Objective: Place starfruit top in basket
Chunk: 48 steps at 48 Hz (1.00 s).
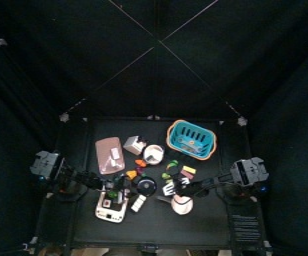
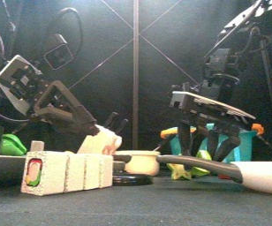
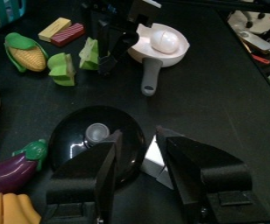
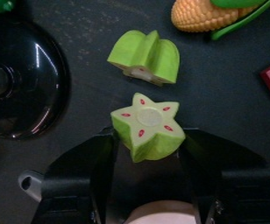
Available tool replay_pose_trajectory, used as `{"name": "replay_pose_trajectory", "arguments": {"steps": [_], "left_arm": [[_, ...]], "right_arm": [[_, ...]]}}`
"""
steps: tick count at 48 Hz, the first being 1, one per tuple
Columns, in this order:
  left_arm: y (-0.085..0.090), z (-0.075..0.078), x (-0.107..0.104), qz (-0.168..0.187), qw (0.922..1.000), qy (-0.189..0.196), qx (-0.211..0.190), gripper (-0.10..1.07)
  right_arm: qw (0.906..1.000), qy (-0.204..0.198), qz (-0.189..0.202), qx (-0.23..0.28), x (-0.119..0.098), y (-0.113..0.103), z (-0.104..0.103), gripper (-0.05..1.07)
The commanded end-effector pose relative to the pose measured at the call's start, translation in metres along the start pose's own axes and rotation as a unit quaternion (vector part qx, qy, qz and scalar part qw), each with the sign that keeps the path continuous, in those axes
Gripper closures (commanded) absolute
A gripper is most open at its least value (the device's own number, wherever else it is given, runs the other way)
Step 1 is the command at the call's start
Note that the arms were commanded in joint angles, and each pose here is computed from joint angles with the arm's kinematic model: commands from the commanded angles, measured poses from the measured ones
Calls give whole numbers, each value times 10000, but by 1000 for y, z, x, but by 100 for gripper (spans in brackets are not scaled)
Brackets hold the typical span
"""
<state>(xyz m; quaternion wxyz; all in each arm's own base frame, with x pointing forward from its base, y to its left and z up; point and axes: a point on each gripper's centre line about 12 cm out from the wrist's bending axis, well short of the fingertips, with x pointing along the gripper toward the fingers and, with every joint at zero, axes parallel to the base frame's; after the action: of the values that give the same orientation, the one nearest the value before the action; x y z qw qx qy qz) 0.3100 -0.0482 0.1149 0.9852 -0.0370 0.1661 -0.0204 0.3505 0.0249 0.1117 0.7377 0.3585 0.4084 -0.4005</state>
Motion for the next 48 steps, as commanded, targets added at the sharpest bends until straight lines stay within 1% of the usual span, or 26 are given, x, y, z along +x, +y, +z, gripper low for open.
{"name": "replay_pose_trajectory", "arguments": {"steps": [1,5,10,11,13,17,19,24,28,33,36,40,48], "left_arm": [[-2,8,3,-33,9999,-135,-3,21],[-2,8,4,-34,9999,-143,3,21],[-2,9,4,-35,9999,-158,2,21],[-2,9,4,-35,9999,-150,2,21],[-2,9,4,-35,9999,-150,2,21],[-3,9,4,-53,9999,-150,15,21],[-4,10,5,-80,9998,-166,44,21],[-6,10,5,-151,9997,-175,113,21],[-6,11,6,-176,9996,-190,132,21],[-6,11,7,-174,9996,-182,134,21],[-6,10,8,-173,9996,-167,135,21],[-6,9,8,-171,9996,-152,137,21],[-7,9,8,-177,9996,-152,143,21]], "right_arm": [[9995,-134,278,15,-16,10,11,36],[9987,-252,440,-84,-27,12,18,36],[9949,-582,769,-308,-56,12,35,36],[9935,-683,852,-324,-65,10,41,36],[9917,-830,921,-328,-76,7,51,36],[9883,-1163,966,-217,-96,-7,73,36],[9856,-1373,976,-170,-106,-18,86,36],[9782,-1856,919,-138,-118,-44,112,36],[9725,-2197,770,-47,-120,-68,132,36],[9698,-2392,456,159,-112,-98,149,36],[9691,-2431,237,352,-104,-118,159,36],[9689,-2407,75,572,-94,-138,166,35],[9679,-2314,-176,961,-78,-166,174,32]]}}
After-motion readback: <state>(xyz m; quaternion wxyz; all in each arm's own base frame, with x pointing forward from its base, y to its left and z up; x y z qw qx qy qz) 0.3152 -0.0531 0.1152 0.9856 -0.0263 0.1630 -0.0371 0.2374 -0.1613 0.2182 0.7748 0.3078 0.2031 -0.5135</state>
